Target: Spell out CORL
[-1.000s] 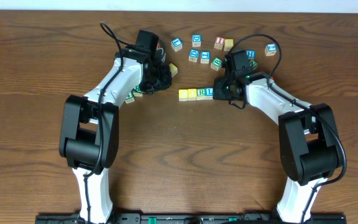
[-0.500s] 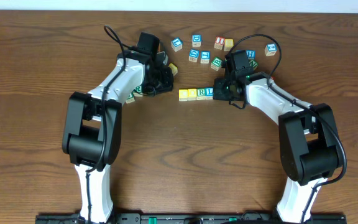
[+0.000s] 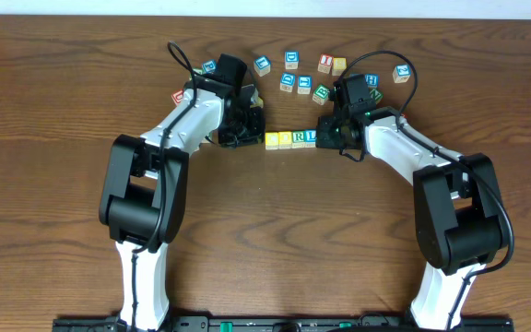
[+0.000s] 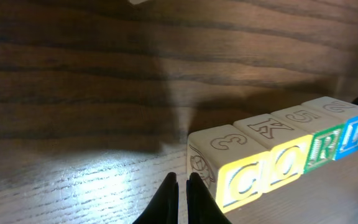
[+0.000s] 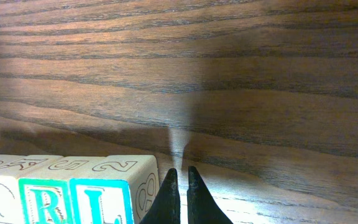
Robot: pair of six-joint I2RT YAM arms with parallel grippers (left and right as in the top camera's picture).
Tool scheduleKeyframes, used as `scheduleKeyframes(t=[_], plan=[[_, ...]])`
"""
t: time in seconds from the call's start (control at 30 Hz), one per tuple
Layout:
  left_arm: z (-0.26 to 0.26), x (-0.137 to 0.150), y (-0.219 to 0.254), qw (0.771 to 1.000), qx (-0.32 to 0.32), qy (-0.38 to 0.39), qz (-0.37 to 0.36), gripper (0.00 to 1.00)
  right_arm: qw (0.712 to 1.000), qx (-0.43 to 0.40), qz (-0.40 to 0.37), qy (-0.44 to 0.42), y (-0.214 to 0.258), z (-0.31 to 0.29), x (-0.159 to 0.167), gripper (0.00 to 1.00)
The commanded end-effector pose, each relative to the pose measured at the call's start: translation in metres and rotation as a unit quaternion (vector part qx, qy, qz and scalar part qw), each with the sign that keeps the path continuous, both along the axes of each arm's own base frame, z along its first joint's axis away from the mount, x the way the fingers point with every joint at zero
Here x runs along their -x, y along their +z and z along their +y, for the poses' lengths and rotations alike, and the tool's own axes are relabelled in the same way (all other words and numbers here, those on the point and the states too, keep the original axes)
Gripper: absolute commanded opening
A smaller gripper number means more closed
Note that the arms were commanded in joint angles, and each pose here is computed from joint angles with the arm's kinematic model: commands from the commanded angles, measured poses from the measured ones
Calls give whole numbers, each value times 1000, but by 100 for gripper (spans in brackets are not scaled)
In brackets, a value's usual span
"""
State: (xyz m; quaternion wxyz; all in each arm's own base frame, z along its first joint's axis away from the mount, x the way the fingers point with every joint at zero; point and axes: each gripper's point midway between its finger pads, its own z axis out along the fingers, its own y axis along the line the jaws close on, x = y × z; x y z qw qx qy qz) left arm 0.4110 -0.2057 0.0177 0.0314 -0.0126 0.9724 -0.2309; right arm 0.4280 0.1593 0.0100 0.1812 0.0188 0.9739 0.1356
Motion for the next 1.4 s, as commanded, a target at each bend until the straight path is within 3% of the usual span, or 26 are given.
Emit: scheduleKeyframes(t=[0.0,1.37], plan=[[0,5,-9,1000,2,-2,14,8,1000,4,9,12,-8,5,6,1],[-19,-2,-6,999,9,-22,-21,7,1000,2,14,12,-8,12,10,1]])
